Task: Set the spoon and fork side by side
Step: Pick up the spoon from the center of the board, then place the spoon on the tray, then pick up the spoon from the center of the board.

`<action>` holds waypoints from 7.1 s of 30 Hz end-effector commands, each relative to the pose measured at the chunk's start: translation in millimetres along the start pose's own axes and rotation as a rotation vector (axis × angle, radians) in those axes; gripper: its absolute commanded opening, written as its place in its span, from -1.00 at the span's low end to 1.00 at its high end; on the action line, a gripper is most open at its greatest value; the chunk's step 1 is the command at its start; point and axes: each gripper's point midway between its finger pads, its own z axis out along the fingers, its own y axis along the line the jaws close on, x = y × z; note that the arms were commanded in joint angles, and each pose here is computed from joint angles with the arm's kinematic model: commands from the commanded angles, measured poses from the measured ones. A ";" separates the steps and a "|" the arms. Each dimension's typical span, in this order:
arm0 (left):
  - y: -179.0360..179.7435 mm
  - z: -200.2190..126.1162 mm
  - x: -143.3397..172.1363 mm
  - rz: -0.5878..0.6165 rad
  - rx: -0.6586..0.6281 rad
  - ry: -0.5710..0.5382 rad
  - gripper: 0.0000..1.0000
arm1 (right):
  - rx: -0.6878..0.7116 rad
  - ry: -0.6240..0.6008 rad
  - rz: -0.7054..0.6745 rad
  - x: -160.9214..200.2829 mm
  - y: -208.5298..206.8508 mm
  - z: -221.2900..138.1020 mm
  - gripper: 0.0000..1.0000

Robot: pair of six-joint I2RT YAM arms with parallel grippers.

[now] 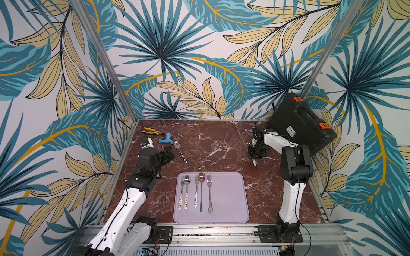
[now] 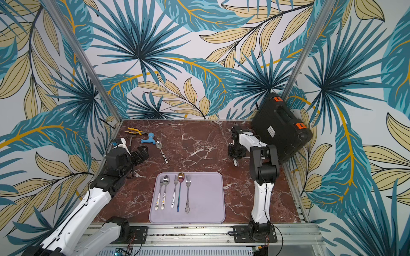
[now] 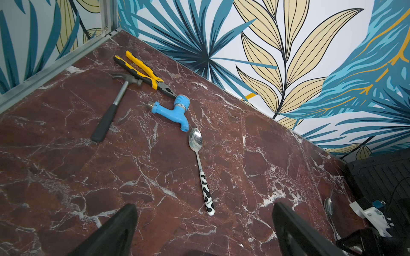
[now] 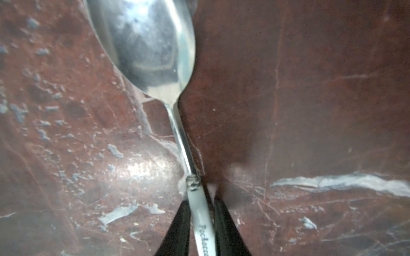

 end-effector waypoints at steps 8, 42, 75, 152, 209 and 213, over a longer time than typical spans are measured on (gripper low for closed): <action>-4.7 -1.2 -7.8 -0.008 0.014 -0.010 1.00 | -0.023 -0.041 0.025 8.0 2.6 -12.5 -0.96; -14.5 28.3 40.4 -0.004 0.107 0.182 1.00 | -0.134 -0.177 -0.058 169.1 130.3 -90.6 -1.00; -11.5 34.6 53.3 -0.006 0.112 0.216 1.00 | -0.128 -0.058 -0.074 261.5 181.1 -22.4 -1.00; -8.2 33.9 51.0 0.009 0.091 0.208 1.00 | -0.071 -0.204 -0.157 239.5 177.9 -64.9 0.99; 9.8 146.5 138.8 0.003 -0.175 0.719 0.56 | -0.254 -0.364 -0.238 37.8 201.0 -129.0 0.68; 11.8 150.7 144.4 0.041 -0.258 0.753 0.36 | -0.254 -0.391 -0.228 48.3 182.3 -138.8 0.72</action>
